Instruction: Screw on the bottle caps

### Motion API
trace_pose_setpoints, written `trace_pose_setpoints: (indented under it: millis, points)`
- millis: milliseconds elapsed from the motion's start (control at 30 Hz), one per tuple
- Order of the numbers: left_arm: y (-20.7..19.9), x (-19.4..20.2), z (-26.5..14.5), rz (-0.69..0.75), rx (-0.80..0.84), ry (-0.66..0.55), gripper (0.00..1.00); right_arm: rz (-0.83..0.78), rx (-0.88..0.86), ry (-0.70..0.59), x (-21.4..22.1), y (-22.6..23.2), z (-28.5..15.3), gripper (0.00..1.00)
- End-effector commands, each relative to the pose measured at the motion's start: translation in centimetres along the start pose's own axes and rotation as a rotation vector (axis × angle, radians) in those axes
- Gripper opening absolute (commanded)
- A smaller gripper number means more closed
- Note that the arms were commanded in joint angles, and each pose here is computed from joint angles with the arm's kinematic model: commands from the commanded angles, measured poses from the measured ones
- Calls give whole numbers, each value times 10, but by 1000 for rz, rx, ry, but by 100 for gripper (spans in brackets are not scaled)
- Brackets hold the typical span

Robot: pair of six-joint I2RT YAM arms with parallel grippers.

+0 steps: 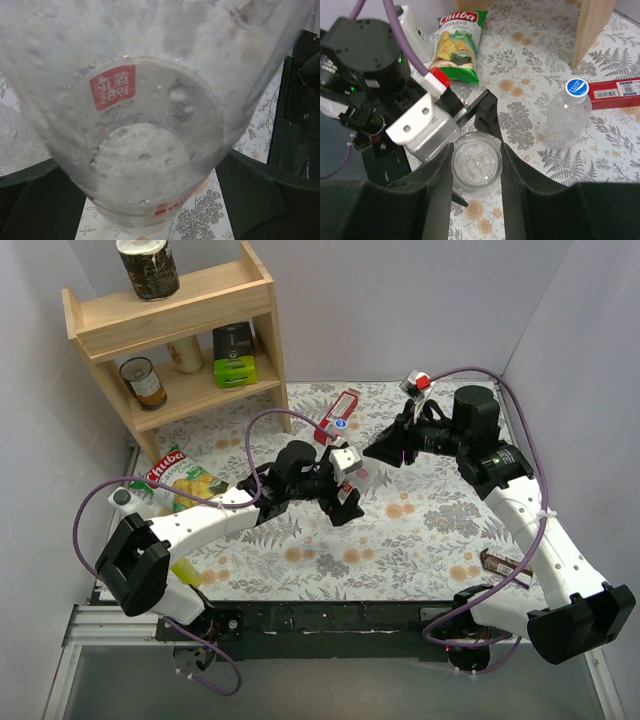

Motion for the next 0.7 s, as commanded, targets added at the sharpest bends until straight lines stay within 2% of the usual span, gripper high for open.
trace_pose_setpoints:
  millis: [0, 133, 267, 433, 467, 533, 567, 600, 667]
  points:
    - [8, -26, 3, 5, -151, -106, 92, 42, 39, -65, -24, 2, -2, 1]
    - [11, -32, 3, 15, -176, -119, 80, 51, 20, -60, -18, 1, 1, 1]
    - [7, -34, 3, 21, -140, -123, 75, 60, 6, -57, -14, 2, 2, 1]
    - [2, -23, 1, 30, -82, -92, 55, 48, -6, -53, -16, 3, 1, 1]
    - [1, -20, 0, 31, -80, -86, 53, 31, -14, -50, -17, 4, -1, 18]
    - [-2, -10, -4, 39, -49, -56, 45, -49, -11, -45, -23, 4, -4, 37]
    - [-5, -13, -12, 71, -41, -65, 44, -67, 1, -33, -30, 6, -11, 59]
    - [-7, 0, -18, 60, -32, -24, 43, -81, 18, -39, -36, 8, -18, 66]
    - [-4, 2, -37, 72, -33, -29, 41, -137, 68, -50, -45, 7, -30, 81]
Point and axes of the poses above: each gripper's point midway between its finger pads, its own z axis out along the fingers, its own y axis along the line the jaws close on, x = y × z, the point moved 9 cm from there along -z, back along the fingers, and after that the axes turned 6 degrees about -z, right-handed, at the moved point
